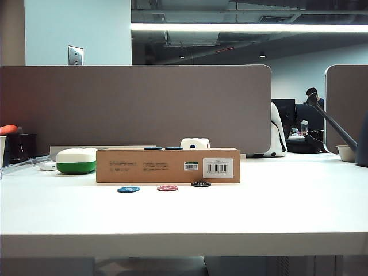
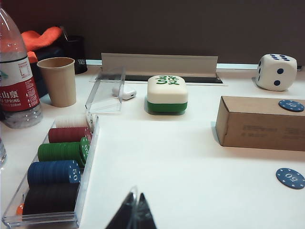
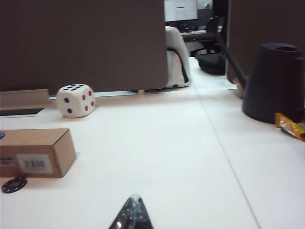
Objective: Push the chip, whose value equals the sum of all the chip values on the rectangular box, forward next to the box.
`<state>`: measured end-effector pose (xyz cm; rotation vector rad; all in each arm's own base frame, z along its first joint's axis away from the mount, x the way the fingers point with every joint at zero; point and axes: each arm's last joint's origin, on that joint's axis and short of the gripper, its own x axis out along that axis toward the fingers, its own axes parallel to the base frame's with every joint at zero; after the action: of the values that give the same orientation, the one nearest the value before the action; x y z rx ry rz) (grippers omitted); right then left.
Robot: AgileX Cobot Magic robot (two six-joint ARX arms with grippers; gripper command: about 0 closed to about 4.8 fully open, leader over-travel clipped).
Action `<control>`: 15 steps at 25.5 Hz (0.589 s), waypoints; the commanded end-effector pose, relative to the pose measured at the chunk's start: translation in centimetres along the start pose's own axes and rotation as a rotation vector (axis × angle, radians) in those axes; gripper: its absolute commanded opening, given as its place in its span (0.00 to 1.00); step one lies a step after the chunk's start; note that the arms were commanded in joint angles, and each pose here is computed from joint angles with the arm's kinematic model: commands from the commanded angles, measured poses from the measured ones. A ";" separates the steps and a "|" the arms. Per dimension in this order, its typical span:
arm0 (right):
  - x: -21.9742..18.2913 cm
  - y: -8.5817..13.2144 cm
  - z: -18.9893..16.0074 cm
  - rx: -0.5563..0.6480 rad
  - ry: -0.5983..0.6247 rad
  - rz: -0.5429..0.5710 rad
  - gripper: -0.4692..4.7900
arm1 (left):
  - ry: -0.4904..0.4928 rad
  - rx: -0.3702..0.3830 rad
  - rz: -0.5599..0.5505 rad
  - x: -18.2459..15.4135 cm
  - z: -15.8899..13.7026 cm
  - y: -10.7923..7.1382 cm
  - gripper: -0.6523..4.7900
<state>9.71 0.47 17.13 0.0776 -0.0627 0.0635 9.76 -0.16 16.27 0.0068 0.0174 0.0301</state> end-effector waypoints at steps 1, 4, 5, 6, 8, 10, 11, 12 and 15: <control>0.0 0.0 -0.4 -0.002 0.027 0.007 0.08 | -0.016 -0.004 0.000 0.0 0.3 0.0 0.11; 0.0 0.0 -0.5 -0.002 0.040 0.005 0.08 | -0.016 -0.004 0.000 0.0 0.3 0.0 0.11; 0.0 0.0 -0.5 -0.002 0.039 0.005 0.08 | -0.016 -0.004 0.000 0.0 0.3 0.0 0.11; 0.0 0.0 -0.5 -0.002 0.038 0.006 0.08 | -0.016 -0.004 -0.001 0.0 0.3 0.0 0.11; 0.0 0.0 -0.5 -0.002 0.036 0.006 0.08 | -0.016 -0.004 -0.001 0.0 0.3 0.0 0.11; 0.0 0.0 -0.5 -0.002 0.037 0.005 0.08 | -0.016 -0.004 0.000 0.0 0.3 0.0 0.11; 0.0 0.0 -0.5 -0.002 0.036 0.006 0.08 | -0.016 -0.004 -0.001 0.0 0.3 0.0 0.11; 0.0 0.0 -0.5 -0.002 0.036 0.006 0.08 | -0.016 -0.004 -0.001 0.0 0.3 0.0 0.11; 0.0 0.0 -0.5 -0.002 0.036 0.006 0.08 | -0.016 -0.004 -0.001 0.0 0.3 0.0 0.11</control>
<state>9.73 0.49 16.64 0.0770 -0.0124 0.0692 9.76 -0.16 16.27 0.0068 0.0174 0.0301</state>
